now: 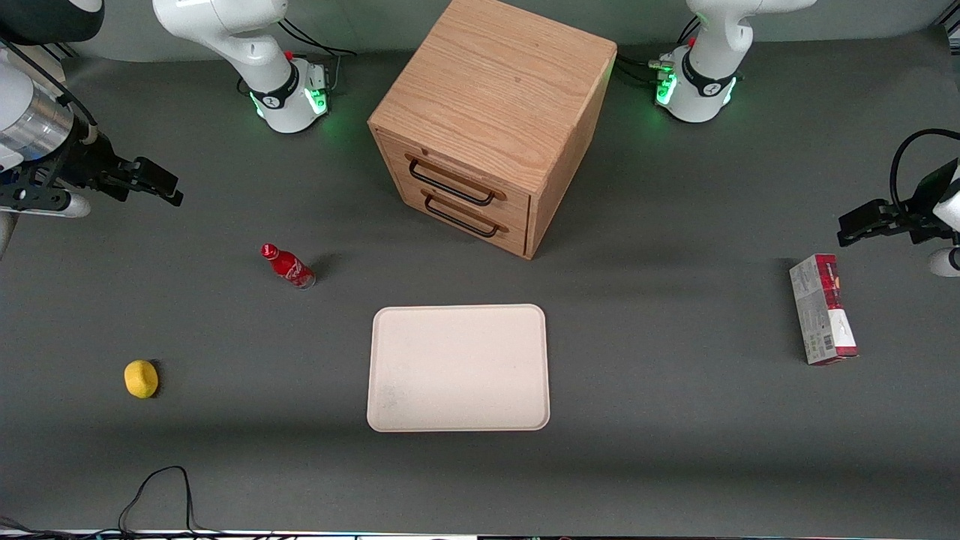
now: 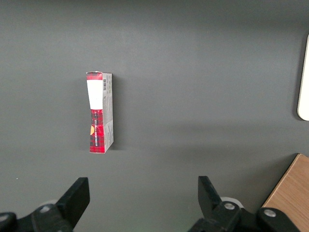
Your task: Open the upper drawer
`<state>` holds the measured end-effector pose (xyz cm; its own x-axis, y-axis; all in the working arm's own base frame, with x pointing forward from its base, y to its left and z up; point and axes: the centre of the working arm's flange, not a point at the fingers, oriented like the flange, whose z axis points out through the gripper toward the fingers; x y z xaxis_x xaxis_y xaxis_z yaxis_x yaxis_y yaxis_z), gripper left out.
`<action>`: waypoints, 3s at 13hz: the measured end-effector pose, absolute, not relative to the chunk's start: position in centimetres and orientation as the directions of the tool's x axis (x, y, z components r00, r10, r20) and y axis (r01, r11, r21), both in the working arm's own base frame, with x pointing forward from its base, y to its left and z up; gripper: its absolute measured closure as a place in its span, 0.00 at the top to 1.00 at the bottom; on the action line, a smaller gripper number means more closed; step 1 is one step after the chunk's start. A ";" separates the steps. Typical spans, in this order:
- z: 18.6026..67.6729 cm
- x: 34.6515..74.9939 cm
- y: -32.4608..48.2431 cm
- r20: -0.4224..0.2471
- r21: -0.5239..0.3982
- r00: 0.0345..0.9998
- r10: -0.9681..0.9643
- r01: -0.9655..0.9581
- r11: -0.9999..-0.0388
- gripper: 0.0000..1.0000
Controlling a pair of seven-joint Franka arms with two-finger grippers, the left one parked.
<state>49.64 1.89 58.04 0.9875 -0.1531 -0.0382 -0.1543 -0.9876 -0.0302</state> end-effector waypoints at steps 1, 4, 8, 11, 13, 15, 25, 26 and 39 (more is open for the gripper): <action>57.9 49.8 1.9 -0.041 -0.025 0.988 -0.152 -0.153 -0.988 1.00; 57.5 51.6 2.7 -0.036 -0.013 0.989 -0.141 -0.141 -0.990 1.00; 58.1 56.1 13.9 0.006 -0.011 0.999 0.042 0.042 -0.999 1.00; 57.8 54.7 24.3 0.000 -0.037 0.974 0.227 0.226 -0.973 1.00; 57.9 52.5 30.1 0.003 -0.060 0.936 0.351 0.350 -0.935 1.00; 57.6 50.1 34.6 0.001 -0.081 0.859 0.512 0.511 -0.856 1.00; 47.5 50.5 39.3 -0.077 -0.393 0.606 0.792 0.711 -0.582 1.00; 46.9 50.6 39.3 -0.083 -0.400 0.601 0.795 0.710 -0.579 1.00; 39.6 49.2 40.6 -0.090 -0.389 0.572 0.815 0.733 -0.558 1.00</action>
<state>49.16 40.57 39.55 0.5724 0.8150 -0.0904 0.7330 -0.5580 -0.3890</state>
